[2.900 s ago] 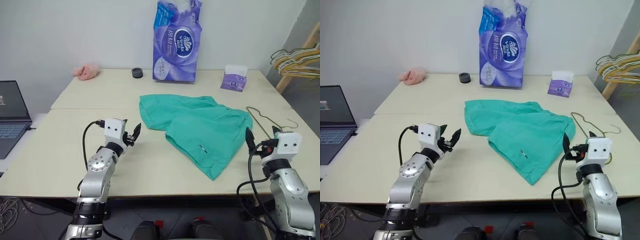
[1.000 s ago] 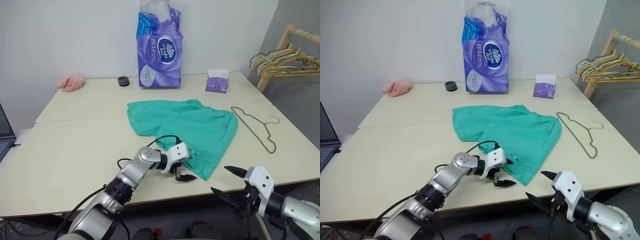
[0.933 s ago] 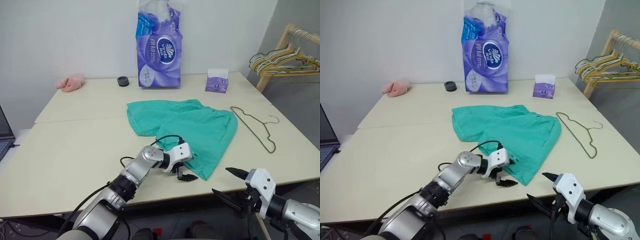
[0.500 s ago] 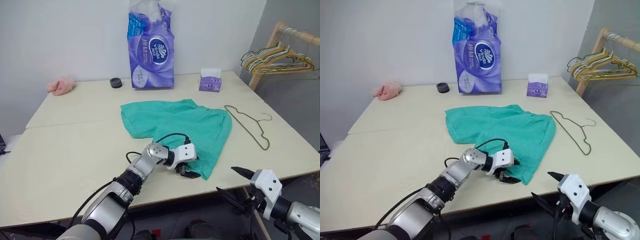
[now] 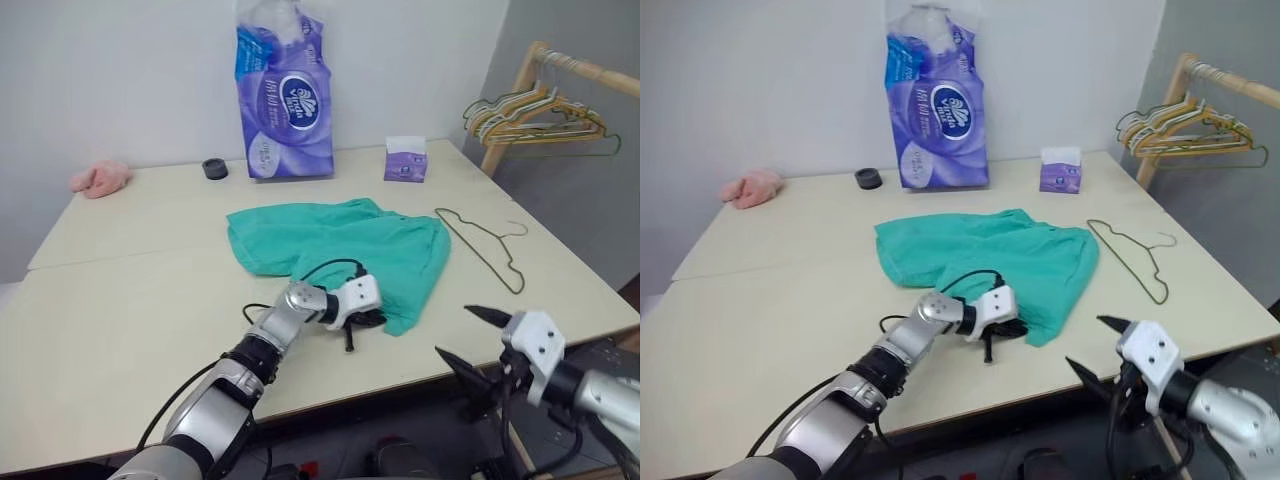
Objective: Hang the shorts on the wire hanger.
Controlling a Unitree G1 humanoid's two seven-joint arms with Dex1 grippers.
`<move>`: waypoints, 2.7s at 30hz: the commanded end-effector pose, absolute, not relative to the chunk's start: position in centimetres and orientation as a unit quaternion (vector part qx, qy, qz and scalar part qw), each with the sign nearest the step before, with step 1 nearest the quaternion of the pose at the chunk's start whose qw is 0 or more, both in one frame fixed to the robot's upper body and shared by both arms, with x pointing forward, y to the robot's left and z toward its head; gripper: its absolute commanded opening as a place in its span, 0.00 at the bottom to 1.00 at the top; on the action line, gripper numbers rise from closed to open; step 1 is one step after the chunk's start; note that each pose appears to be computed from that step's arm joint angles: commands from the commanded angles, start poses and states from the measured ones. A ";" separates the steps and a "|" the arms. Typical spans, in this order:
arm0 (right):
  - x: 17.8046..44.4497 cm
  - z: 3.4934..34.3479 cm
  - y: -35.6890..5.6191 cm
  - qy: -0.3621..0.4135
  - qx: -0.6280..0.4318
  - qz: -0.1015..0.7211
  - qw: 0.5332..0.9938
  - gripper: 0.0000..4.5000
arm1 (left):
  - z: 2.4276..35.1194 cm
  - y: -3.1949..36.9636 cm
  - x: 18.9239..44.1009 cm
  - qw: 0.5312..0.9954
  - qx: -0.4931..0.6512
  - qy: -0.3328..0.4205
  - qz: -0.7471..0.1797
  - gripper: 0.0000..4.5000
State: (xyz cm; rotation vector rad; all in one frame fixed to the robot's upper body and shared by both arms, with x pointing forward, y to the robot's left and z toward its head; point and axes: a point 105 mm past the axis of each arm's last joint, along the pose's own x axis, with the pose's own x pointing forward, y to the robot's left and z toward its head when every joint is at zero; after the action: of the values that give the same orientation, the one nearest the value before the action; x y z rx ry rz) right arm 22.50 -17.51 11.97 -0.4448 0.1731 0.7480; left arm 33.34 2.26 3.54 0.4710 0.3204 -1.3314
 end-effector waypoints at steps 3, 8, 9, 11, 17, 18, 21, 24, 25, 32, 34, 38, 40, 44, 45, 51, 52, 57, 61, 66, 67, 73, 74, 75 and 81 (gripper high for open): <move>26.4 11.0 -18.9 0.098 -0.320 0.372 0.866 1.00 | 9.1 7.2 34.4 0.784 0.145 0.127 -0.590 0.00; 29.6 10.4 -20.1 0.100 -0.370 0.371 0.846 1.00 | 11.5 10.8 33.6 0.793 0.101 0.143 -0.584 0.00; 30.4 10.2 -20.4 0.100 -0.381 0.366 0.843 1.00 | 12.0 11.5 33.3 0.795 0.093 0.146 -0.582 0.00; 32.3 9.9 -21.0 0.098 -0.414 0.355 0.832 1.00 | 13.1 13.1 33.0 0.801 0.078 0.146 -0.575 0.00; 35.9 9.4 -20.3 0.076 -0.491 0.359 0.790 1.00 | 14.5 14.5 32.5 0.813 0.062 0.144 -0.561 0.00; 36.3 9.2 -20.3 0.073 -0.506 0.360 0.780 1.00 | 14.6 14.5 32.4 0.813 0.062 0.145 -0.561 0.00; 37.6 8.1 -20.0 0.072 -0.562 0.372 0.735 1.00 | 14.5 14.6 32.2 0.816 0.062 0.144 -0.557 0.00; 38.5 7.0 -18.9 0.062 -0.596 0.386 0.702 1.00 | 14.6 14.9 32.1 0.819 0.061 0.144 -0.552 0.00; 38.8 6.9 -18.8 0.059 -0.602 0.385 0.697 1.00 | 14.6 14.9 32.1 0.819 0.061 0.144 -0.551 0.00; 40.8 6.6 -17.2 0.040 -0.612 0.364 0.701 0.91 | 14.8 15.9 32.2 0.826 0.070 0.146 -0.541 0.00; 41.0 6.7 -17.1 0.038 -0.608 0.362 0.705 0.80 | 14.8 16.1 32.2 0.826 0.071 0.148 -0.538 0.00; 41.1 7.0 -16.6 0.029 -0.598 0.363 0.714 0.48 | 14.4 16.6 32.0 0.827 0.072 0.155 -0.536 0.00; 41.1 7.3 -16.4 0.023 -0.594 0.365 0.716 0.33 | 14.2 16.8 32.0 0.827 0.073 0.158 -0.534 0.00; 40.7 8.6 -15.7 -0.008 -0.589 0.382 0.712 0.03 | 12.9 17.7 31.4 0.820 0.096 0.181 -0.534 0.00; 40.5 9.0 -15.5 -0.016 -0.587 0.389 0.710 0.01 | 12.5 18.0 31.1 0.816 0.103 0.190 -0.536 0.00; 36.6 9.6 -15.0 -0.007 -0.568 0.468 0.677 0.01 | 9.3 19.5 28.0 0.767 0.135 0.261 -0.570 0.00; 35.8 9.4 -15.1 0.006 -0.567 0.480 0.669 0.01 | 9.0 19.5 27.5 0.759 0.135 0.268 -0.578 0.00; 31.0 8.9 -15.7 0.089 -0.544 0.517 0.655 0.01 | 7.3 19.4 26.0 0.730 0.141 0.294 -0.601 0.00; 28.5 8.3 -16.6 0.154 -0.528 0.517 0.656 0.01 | 6.8 18.5 25.2 0.715 0.129 0.296 -0.620 0.00; 27.1 8.2 -17.1 0.191 -0.520 0.516 0.653 0.01 | 6.4 18.3 23.9 0.691 0.116 0.317 -0.639 0.00; 27.0 8.2 -17.2 0.195 -0.519 0.516 0.653 0.01 | 6.3 18.3 23.7 0.688 0.116 0.319 -0.641 0.00; 25.8 7.8 -16.9 0.209 -0.518 0.539 0.631 0.01 | 5.9 18.2 22.5 0.670 0.113 0.334 -0.653 0.00; 25.6 7.8 -16.8 0.212 -0.515 0.543 0.629 0.01 | 5.7 18.2 22.4 0.668 0.115 0.338 -0.653 0.00; 25.3 7.8 -16.7 0.216 -0.512 0.550 0.624 0.01 | 5.6 18.3 22.1 0.664 0.111 0.344 -0.654 0.00; 23.8 7.6 -16.3 0.231 -0.493 0.579 0.608 0.16 | 5.2 18.3 20.7 0.654 0.095 0.367 -0.655 0.28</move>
State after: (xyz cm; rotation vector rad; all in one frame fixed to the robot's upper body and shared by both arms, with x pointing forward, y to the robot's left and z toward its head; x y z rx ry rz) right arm 24.04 -16.61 6.84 -1.1303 0.5520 1.3200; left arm 20.88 18.59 4.52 0.2071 0.8446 -1.4628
